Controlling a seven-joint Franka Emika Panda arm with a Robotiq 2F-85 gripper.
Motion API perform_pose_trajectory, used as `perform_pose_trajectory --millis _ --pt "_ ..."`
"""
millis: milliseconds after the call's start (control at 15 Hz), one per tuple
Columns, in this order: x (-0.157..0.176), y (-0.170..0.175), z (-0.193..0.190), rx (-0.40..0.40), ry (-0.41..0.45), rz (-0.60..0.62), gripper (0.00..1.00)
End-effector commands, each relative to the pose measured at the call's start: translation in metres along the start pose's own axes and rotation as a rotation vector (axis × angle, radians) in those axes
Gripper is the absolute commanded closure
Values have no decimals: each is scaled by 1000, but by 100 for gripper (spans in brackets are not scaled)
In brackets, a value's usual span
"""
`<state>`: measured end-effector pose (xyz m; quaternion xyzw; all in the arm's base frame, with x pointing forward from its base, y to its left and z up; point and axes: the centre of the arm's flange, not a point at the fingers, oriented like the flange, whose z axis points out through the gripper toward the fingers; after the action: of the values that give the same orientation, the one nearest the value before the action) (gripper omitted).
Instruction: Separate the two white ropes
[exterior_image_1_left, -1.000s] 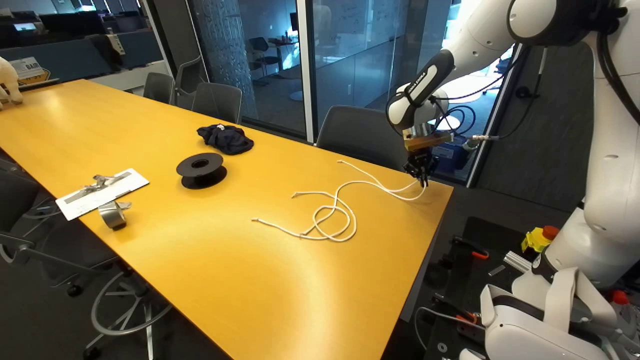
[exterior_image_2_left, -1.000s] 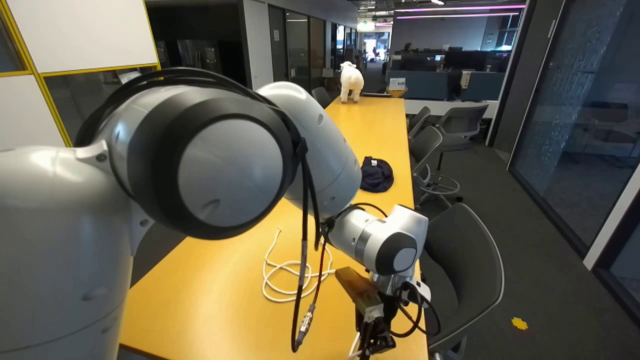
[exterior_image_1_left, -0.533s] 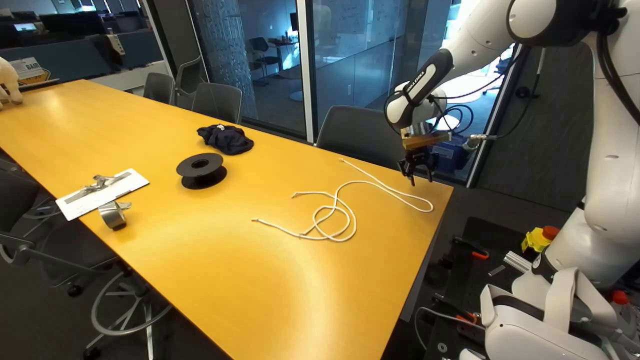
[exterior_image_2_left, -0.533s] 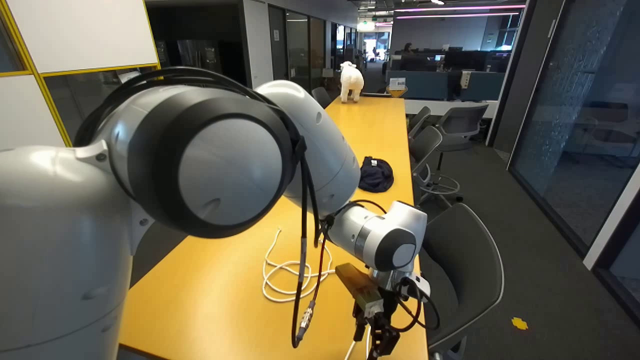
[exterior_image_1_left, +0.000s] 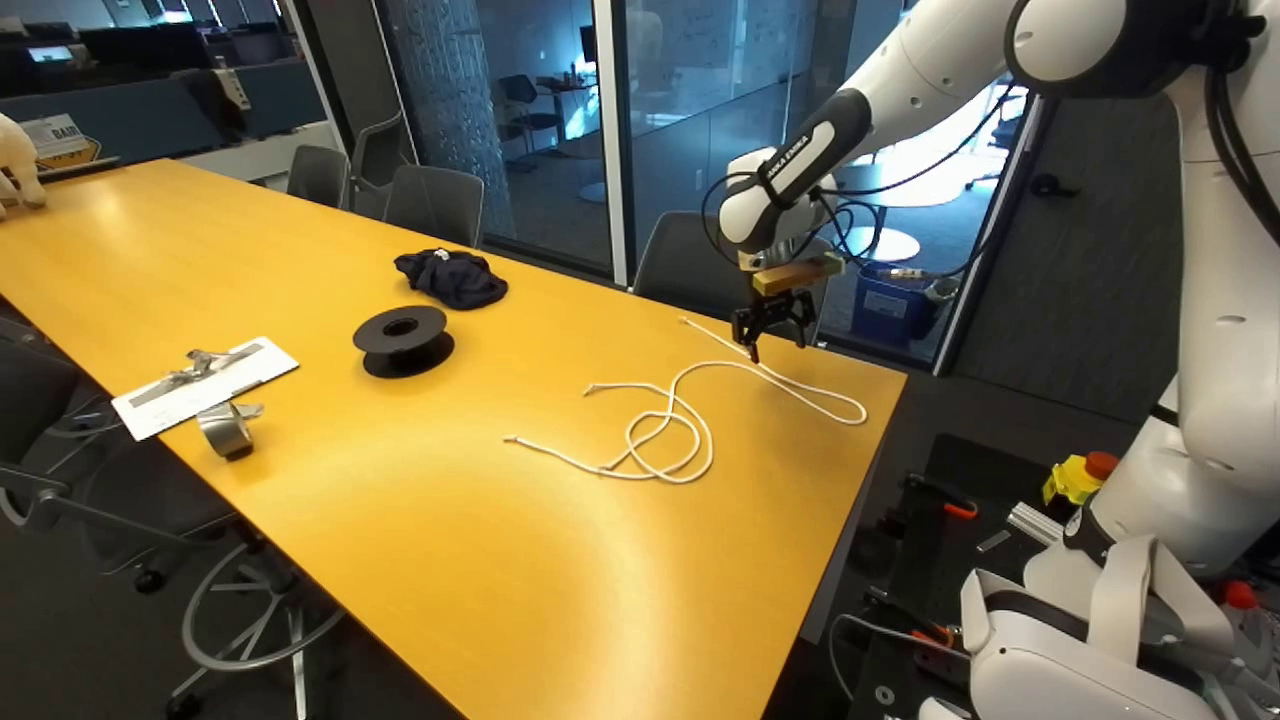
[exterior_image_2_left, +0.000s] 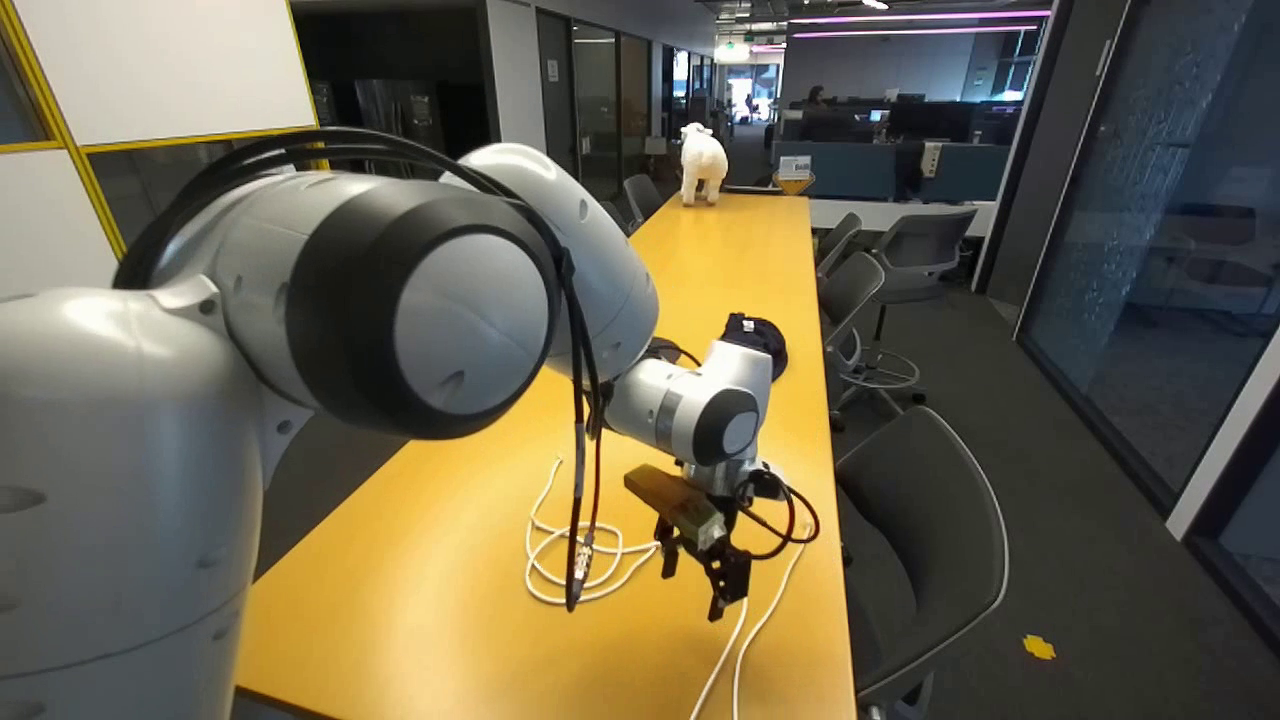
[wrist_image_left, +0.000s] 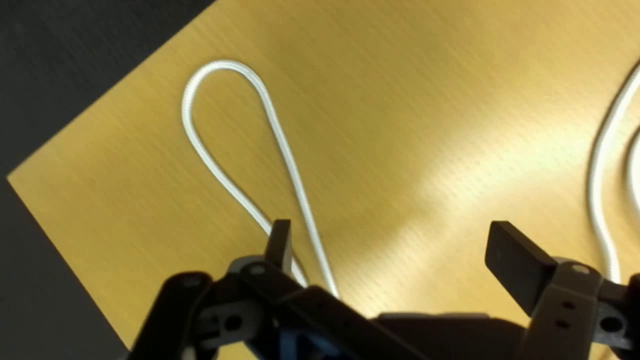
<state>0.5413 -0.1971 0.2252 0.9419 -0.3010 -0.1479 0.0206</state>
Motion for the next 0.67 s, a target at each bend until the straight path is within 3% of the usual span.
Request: perform_pose_trajectory --millis 0,600 --pt "17 -51 -5 48 46 -113 0" --pt "44 -158 22 277 76 -98 0"
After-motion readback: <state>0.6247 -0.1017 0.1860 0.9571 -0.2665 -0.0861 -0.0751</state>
